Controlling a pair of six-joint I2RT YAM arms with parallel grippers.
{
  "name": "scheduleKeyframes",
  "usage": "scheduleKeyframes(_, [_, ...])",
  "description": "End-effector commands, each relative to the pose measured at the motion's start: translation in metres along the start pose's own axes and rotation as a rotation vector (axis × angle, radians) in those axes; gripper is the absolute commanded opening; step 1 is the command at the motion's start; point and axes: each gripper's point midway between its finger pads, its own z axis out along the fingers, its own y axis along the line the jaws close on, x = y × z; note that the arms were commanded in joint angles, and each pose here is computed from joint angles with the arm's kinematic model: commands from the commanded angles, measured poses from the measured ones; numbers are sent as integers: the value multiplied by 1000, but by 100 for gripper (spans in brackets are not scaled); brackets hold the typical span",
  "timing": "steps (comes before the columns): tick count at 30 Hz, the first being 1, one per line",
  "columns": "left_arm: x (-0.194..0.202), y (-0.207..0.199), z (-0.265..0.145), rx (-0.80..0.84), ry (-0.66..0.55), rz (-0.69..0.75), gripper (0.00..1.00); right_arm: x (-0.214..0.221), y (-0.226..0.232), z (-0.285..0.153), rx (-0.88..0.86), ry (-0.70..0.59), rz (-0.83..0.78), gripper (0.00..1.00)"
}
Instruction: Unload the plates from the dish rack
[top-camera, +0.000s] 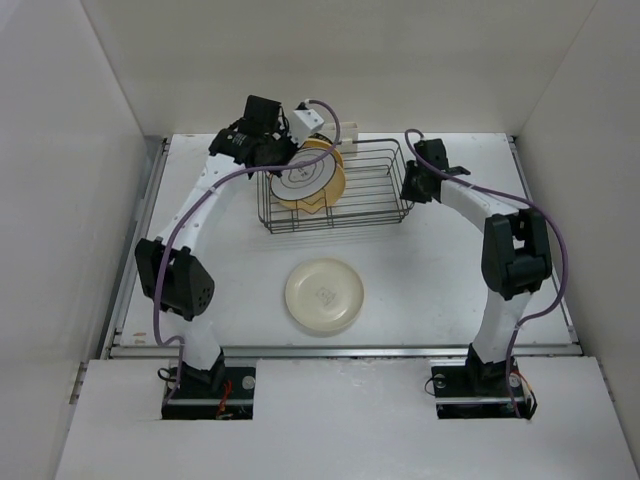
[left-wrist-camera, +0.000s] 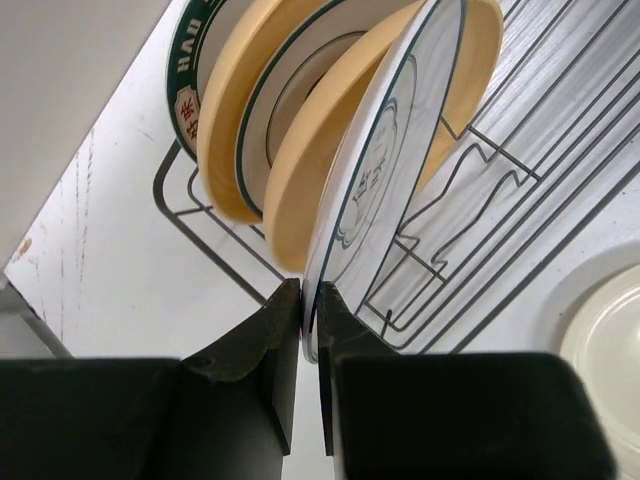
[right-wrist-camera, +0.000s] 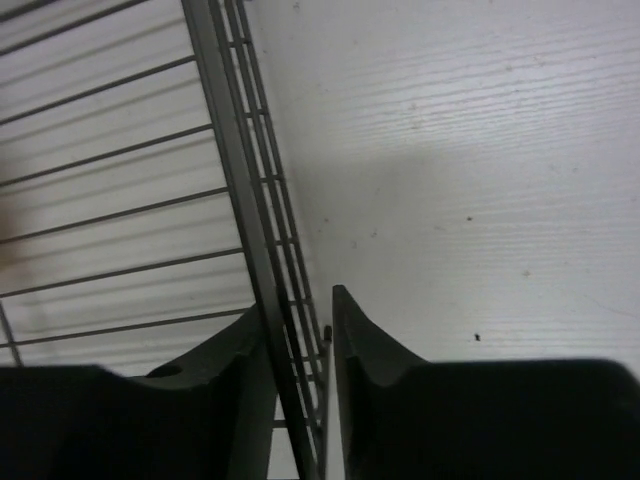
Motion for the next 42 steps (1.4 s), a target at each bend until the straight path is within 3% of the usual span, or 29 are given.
scheduleKeyframes(1, [-24, 3, -44, -27, -81, -84, 0, -29, 10, -10, -42, -90, 17, 29])
scheduleKeyframes(4, [-27, 15, -62, -83, -82, -118, 0, -22, 10, -11, -47, -75, 15, 18])
scheduleKeyframes(10, [-28, 35, -124, -127, -145, -286, 0, -13, 9, -20, -66, -65, 14, 15])
scheduleKeyframes(14, [1, 37, -156, -106, -116, -388, 0, -10, 8, -26, -67, -66, 25, 13])
scheduleKeyframes(18, [45, 13, -171, 14, -40, -437, 0, -13, 8, -29, -71, -75, 25, 14])
scheduleKeyframes(20, [65, -4, -175, 100, -3, -460, 0, -14, 9, -33, -71, -76, 26, 19])
scheduleKeyframes(23, [115, -22, -186, 186, 132, -431, 0, -19, 10, -39, -76, -87, 26, 53])
scheduleKeyframes(24, [128, -26, -189, 201, 161, -417, 0, -21, 11, -40, -76, -86, 26, 72])
scheduleKeyframes(26, [159, -23, -190, 204, 215, -401, 0, -31, 10, -50, -65, -119, 16, 87])
scheduleKeyframes(31, [233, -41, -170, 275, 330, -440, 0, -74, 30, -88, -102, -279, -133, 91])
scheduleKeyframes(35, [263, -42, -139, 255, 383, -524, 0, -96, 79, -114, -188, -383, -341, 91])
scheduleKeyframes(39, [288, -25, -108, 183, 446, -565, 0, -81, 160, -128, -465, -384, -551, 90])
scheduleKeyframes(42, [285, -18, -95, 244, 462, -609, 0, -70, 187, -100, -549, -310, -601, 83])
